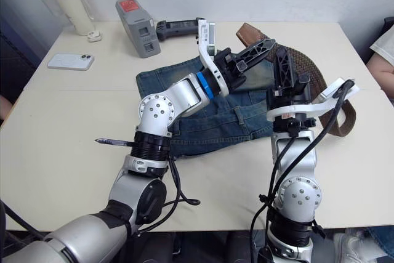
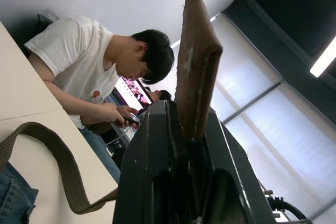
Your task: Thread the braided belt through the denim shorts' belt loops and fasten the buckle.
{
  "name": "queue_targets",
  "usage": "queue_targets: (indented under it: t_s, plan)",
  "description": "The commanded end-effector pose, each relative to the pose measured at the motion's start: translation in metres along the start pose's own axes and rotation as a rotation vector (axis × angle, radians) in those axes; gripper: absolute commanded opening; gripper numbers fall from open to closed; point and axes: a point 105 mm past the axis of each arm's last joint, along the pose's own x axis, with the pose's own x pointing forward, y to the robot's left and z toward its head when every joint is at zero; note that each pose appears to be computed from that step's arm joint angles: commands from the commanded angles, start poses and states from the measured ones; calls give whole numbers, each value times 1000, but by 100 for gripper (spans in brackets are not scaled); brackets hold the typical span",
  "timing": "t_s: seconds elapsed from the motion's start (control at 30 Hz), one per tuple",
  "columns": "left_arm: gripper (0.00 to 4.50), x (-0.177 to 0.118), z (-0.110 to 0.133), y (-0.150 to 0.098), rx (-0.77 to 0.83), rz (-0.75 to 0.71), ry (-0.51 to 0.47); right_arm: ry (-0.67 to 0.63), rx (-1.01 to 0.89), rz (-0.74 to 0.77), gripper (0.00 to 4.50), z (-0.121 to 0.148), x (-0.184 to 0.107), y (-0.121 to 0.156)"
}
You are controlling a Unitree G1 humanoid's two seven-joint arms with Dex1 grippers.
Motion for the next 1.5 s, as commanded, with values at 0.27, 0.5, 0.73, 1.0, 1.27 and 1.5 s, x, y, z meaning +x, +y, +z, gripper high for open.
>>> queue_targets:
  t_s: [0.27,0.5,0.73,1.0,1.27,1.5]
  plan:
    - [0,8,-15,-12,-76,-56,9,-85,-6,109,5,21,0,24]
    - [357,-11,18,8,162,22,28,-50,-112,85,0,43,-4,19]
    - [445,-33,38,13,554,7,178,20,-285,44,0,76,-9,19]
    - [445,-79,-24,41,1023,-174,729,578,-799,-153,0,81,-43,2]
    - [445,-73,-53,52,1137,-232,805,884,-1050,-182,0,98,-58,7]
    - [445,-65,-72,80,1233,-144,844,936,-1132,-226,0,107,-70,0]
